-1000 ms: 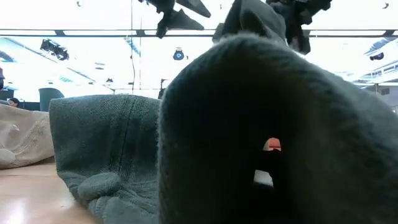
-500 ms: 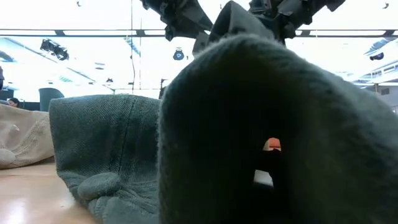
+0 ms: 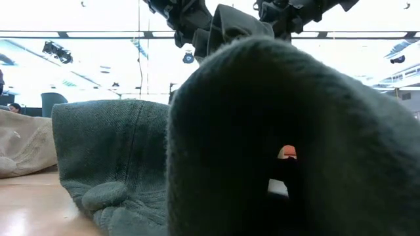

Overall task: Pick & Place hat
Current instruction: Put the top black cap into the blue bin

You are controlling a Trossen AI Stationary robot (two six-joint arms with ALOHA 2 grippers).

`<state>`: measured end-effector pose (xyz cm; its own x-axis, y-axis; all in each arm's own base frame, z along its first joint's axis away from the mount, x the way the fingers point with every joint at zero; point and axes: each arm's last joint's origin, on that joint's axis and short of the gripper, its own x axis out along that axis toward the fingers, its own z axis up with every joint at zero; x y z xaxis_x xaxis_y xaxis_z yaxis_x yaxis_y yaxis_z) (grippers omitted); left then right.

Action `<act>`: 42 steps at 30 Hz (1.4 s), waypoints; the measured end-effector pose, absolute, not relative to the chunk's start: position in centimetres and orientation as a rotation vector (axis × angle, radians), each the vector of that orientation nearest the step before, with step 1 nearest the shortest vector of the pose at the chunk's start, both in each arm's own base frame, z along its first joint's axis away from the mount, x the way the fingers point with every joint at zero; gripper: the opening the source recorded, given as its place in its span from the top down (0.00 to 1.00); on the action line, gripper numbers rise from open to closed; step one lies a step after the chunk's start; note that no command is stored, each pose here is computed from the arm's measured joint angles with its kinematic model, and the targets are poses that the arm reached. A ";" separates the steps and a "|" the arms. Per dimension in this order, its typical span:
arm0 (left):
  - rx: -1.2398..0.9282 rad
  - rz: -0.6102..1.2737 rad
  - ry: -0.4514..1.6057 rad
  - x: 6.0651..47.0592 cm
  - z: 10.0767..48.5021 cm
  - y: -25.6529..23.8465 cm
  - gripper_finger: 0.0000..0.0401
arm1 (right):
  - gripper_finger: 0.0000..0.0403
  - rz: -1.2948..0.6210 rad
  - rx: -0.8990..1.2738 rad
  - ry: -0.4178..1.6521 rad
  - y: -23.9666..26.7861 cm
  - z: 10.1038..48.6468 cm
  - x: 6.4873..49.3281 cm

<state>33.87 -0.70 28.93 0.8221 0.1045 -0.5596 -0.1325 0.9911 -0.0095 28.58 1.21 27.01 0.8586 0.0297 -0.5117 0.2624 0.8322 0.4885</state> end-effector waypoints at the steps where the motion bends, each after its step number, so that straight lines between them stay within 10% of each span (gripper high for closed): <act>1: -0.048 0.127 0.603 33.8 28.8 -0.7 0.57 | 1.00 -0.126 0.573 0.525 1.2 27.1 28.6; 11: -0.043 0.117 0.686 33.3 28.3 -0.7 0.95 | 0.97 -0.100 0.522 0.487 1.2 27.4 28.8; 28: 0.103 0.264 0.723 27.2 32.6 0.3 0.95 | 0.65 -0.135 0.559 0.557 1.2 26.8 28.4; 42: 0.176 0.564 0.982 18.2 34.6 3.9 0.95 | 0.64 -0.138 0.556 0.569 1.2 26.7 28.3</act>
<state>18.16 3.94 34.56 0.4260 0.5262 -0.7360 -0.3713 0.8435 0.3881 28.34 1.19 26.73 0.8379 0.0263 -0.5452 0.2732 0.8445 0.4606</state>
